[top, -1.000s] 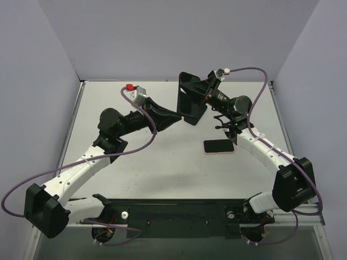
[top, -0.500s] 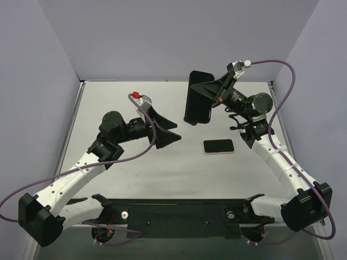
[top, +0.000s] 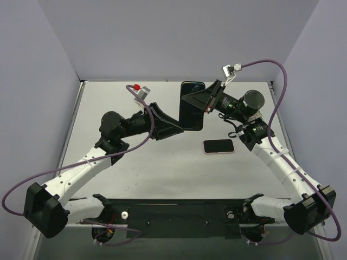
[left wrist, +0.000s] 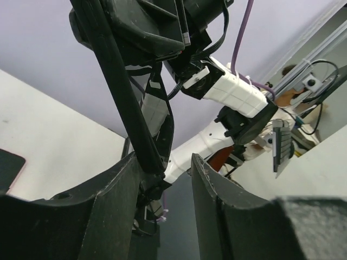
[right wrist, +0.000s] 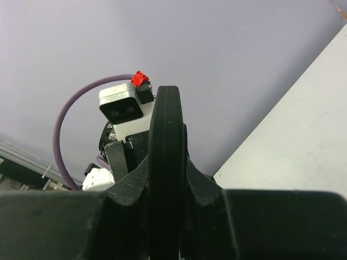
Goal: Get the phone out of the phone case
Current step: Remove the phone case from the phone.
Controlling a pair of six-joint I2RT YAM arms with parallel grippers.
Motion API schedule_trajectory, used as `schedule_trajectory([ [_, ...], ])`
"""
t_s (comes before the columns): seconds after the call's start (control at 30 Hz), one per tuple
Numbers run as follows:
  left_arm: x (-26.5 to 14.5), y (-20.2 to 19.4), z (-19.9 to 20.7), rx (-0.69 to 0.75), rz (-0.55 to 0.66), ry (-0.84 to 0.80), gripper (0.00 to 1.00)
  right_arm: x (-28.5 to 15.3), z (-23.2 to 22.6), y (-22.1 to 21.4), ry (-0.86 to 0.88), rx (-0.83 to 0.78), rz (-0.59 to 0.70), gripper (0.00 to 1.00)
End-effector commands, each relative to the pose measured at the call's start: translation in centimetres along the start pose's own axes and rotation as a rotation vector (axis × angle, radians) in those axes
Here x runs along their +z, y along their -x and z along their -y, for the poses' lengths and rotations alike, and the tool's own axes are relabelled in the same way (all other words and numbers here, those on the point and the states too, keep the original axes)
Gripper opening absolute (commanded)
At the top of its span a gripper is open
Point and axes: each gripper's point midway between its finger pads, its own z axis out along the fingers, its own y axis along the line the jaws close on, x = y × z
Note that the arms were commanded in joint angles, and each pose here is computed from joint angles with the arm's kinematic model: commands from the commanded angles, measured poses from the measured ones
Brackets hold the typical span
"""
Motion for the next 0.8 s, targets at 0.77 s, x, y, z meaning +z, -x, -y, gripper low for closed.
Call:
schedule_trajectory([
  [0.77, 1.0, 0.6, 4.1, 0.054, -0.022, -0.152, 0.53, 0.1, -1.1, 2.6, -0.072, -0.079, 0.118, 0.0],
])
